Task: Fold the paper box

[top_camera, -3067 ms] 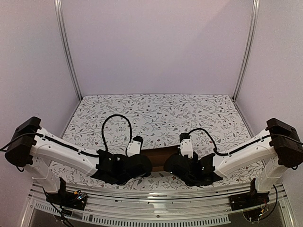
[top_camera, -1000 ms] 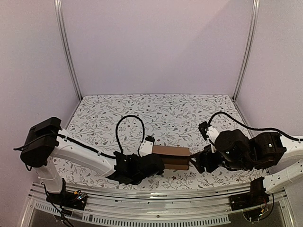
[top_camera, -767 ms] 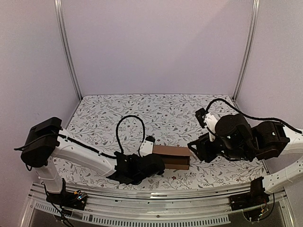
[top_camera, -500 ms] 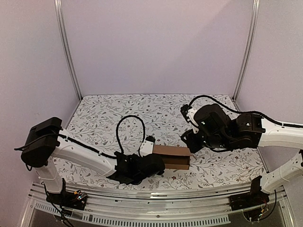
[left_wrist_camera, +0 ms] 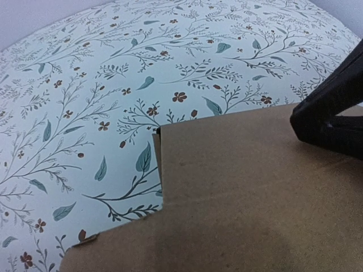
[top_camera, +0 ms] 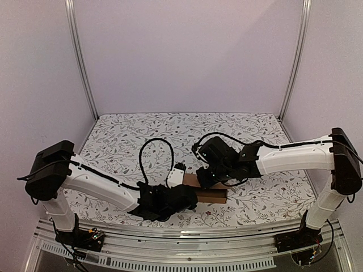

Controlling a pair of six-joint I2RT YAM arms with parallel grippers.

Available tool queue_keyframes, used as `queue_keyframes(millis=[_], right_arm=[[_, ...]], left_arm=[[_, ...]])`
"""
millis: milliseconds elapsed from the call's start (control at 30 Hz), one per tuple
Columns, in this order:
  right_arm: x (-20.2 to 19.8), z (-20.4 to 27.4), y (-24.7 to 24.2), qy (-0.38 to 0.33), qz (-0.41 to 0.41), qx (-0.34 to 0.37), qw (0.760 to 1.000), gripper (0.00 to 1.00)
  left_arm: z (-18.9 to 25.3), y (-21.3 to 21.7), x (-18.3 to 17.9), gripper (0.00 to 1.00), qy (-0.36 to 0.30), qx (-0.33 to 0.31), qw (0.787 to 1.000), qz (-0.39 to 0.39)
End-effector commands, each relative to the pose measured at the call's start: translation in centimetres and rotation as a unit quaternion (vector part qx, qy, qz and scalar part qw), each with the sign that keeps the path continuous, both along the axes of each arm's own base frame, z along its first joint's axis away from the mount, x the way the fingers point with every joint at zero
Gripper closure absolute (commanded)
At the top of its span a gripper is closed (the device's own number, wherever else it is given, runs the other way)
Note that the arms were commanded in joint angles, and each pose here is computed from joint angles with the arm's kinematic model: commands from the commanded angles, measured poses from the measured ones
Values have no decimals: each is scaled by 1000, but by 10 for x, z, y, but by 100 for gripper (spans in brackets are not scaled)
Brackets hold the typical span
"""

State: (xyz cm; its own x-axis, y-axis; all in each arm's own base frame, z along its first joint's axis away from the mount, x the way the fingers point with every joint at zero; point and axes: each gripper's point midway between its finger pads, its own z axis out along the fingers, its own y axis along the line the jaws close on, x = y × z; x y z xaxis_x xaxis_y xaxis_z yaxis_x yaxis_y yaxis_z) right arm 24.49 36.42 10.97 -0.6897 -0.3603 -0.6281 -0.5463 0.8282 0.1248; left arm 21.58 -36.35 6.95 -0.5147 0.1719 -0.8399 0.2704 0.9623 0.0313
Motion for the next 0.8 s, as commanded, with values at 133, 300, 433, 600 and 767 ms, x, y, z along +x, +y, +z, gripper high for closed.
queue_keyframes(millis=[133,300,433,600,767], right_arm=[[-1,-35,3,26,-18,4,999,100],[-1,-53,-2,34,-32,-8,999,100],[-1,-64,-6,36,-40,-16,998,100],[-3,-78,-11,41,-50,-22,998,100],[-2,-77,-15,35,-59,-17,997,100]], left_arm=[[-2,4,-1,84,6,4,1000,5],[5,2,-8,67,20,-5,1000,0],[10,5,-16,60,41,-16,999,-2],[9,14,-25,53,69,-18,997,0],[-1,15,-29,53,84,-13,996,0]])
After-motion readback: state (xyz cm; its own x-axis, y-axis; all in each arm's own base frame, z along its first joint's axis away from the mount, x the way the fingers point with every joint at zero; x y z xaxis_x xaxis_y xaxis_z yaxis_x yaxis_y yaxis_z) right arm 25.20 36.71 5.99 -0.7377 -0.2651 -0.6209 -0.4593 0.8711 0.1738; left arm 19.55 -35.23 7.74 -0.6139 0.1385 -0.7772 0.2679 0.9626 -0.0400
